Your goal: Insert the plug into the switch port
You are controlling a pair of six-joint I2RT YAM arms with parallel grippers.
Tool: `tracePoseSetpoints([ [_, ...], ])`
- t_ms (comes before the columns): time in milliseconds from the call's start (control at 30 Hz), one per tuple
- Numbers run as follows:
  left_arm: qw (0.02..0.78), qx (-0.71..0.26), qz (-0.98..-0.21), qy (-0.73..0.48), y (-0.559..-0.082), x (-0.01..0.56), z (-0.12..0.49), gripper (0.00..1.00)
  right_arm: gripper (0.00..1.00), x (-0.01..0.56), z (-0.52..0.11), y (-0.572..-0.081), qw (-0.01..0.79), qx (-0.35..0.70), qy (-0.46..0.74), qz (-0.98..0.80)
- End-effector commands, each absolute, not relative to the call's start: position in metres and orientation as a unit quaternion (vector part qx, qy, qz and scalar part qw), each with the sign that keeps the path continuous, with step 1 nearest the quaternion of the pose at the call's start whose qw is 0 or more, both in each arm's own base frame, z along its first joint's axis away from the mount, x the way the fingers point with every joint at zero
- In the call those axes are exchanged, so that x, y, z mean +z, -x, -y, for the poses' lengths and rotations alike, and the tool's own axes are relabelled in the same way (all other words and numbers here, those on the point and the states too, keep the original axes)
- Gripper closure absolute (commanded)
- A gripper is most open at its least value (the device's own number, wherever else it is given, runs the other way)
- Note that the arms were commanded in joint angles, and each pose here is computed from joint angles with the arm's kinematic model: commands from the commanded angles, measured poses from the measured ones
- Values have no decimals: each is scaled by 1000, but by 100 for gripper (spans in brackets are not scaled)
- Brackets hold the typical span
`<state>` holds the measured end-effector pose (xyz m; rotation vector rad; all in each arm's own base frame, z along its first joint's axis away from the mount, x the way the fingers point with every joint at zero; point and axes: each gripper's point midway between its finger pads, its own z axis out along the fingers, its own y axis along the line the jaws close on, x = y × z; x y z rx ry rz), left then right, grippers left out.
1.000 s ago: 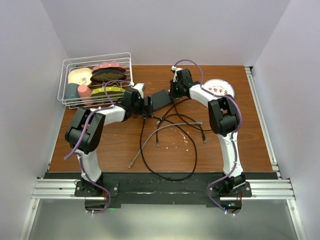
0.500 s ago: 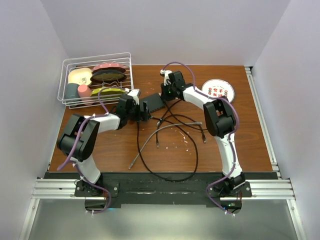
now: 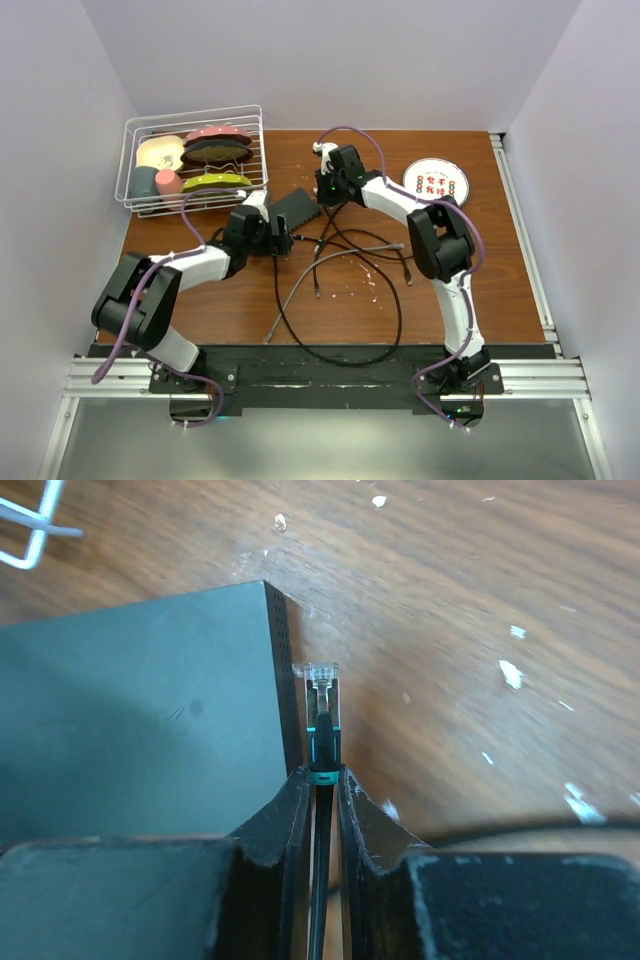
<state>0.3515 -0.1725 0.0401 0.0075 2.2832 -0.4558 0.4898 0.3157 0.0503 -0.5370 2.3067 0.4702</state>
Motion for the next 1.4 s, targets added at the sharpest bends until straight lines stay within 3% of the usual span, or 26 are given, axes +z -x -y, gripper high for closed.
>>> tracePoseSetpoints([
  [0, 464, -134, -875, 27, -369, 79, 150, 2, 100, 146, -313, -494, 441, 193, 194, -855],
  [333, 494, -140, -858, 21, -404, 102, 135, 2, 100, 107, -308, -518, 423, 185, 154, -874],
  [600, 493, -146, -857, 28, -397, 104, 133, 2, 100, 74, -322, -541, 399, 202, 156, -881],
  [1000, 445, -140, -882, 63, -373, 54, 123, 2, 100, 43, -376, -512, 347, 256, 233, -872],
  [1367, 481, -115, -866, 75, -373, 68, 104, 1, 100, 42, -424, -473, 329, 284, 323, -840],
])
